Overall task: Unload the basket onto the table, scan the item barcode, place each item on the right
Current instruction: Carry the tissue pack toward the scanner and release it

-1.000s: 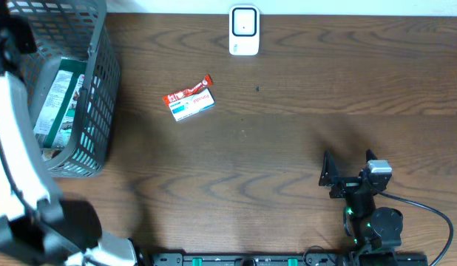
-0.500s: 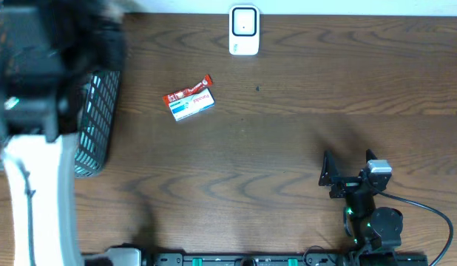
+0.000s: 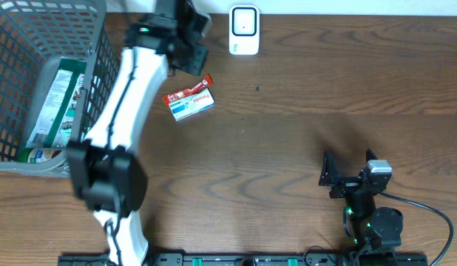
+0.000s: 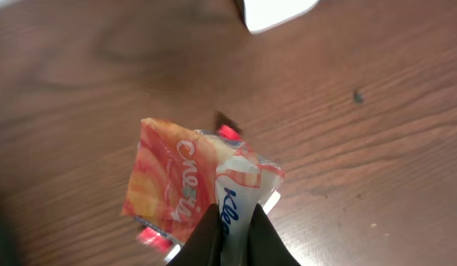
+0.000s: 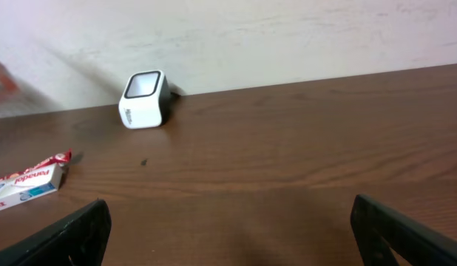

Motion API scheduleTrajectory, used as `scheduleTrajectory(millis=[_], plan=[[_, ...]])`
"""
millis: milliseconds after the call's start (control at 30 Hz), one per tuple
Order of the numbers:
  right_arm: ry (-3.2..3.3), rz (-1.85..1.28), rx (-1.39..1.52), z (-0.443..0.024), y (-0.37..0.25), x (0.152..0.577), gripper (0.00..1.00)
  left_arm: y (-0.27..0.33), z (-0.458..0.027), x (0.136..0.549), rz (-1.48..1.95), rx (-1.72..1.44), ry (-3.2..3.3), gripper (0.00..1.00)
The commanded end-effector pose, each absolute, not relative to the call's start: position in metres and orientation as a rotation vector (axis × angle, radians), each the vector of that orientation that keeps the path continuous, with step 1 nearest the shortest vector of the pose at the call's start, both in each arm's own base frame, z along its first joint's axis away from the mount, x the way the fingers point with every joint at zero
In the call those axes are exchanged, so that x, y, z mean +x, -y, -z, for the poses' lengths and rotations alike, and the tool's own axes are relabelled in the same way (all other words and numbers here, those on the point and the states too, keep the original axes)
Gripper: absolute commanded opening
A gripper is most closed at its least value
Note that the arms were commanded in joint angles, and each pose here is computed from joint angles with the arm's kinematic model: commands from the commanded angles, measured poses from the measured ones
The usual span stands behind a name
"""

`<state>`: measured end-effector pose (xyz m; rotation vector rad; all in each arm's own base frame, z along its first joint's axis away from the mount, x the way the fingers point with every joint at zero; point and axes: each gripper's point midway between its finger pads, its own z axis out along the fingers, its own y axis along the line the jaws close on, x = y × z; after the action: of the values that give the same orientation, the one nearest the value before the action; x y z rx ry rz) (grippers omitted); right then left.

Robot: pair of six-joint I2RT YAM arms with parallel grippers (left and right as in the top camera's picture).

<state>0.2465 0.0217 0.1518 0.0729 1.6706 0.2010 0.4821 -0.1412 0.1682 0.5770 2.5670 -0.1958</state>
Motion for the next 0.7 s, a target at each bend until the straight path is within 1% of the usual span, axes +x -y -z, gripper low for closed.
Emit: scheduleTrajectory(millis=[0, 100, 167, 200, 233, 267, 333, 367, 433, 533, 567, 667], plan=[[-1.674, -0.209, 0.082, -0.151, -0.021, 0.246, 0.99, 0.152, -0.12, 0.484, 0.223, 0.599, -2.651, 0.07], [-1.673, -0.208, 0.083, -0.151, -0.021, 0.246, 0.99, 0.154, -0.096, 0.485, 0.225, 0.608, -2.692, 0.07], [-1.674, -0.209, 0.082, -0.151, -0.021, 0.246, 0.99, 0.154, -0.09, 0.486, 0.225, 0.61, -2.701, 0.07], [-1.674, -0.209, 0.082, -0.151, -0.021, 0.246, 0.99, 0.154, -0.09, 0.486, 0.225, 0.61, -2.701, 0.13], [-1.673, -0.209, 0.082, -0.151, -0.021, 0.246, 0.99, 0.154, -0.091, 0.487, 0.225, 0.61, -2.698, 0.22], [-1.674, -0.209, 0.082, -0.151, -0.021, 0.246, 0.99, 0.154, -0.094, 0.487, 0.225, 0.609, -2.691, 0.36], [-1.673, -0.209, 0.082, -0.151, -0.021, 0.246, 0.99, 0.154, -0.101, 0.488, 0.224, 0.607, -2.675, 0.48], [-1.674, -0.209, 0.082, -0.151, -0.021, 0.246, 0.99, 0.154, -0.108, 0.489, 0.224, 0.605, -2.662, 0.51], [-1.674, -0.209, 0.082, -0.151, -0.021, 0.246, 0.99, 0.155, -0.124, 0.49, 0.224, 0.601, -2.628, 0.55], [-1.674, -0.209, 0.082, -0.151, -0.021, 0.246, 0.99, 0.155, -0.172, 0.492, 0.221, 0.589, -2.524, 0.6], [-1.674, -0.209, 0.082, -0.151, -0.021, 0.246, 0.99, 0.155, -0.197, 0.49, 0.219, 0.586, -2.47, 0.64], [-1.673, -0.208, 0.083, -0.151, -0.021, 0.246, 0.99, 0.148, -0.271, 0.476, 0.18, 0.598, -2.306, 0.69]])
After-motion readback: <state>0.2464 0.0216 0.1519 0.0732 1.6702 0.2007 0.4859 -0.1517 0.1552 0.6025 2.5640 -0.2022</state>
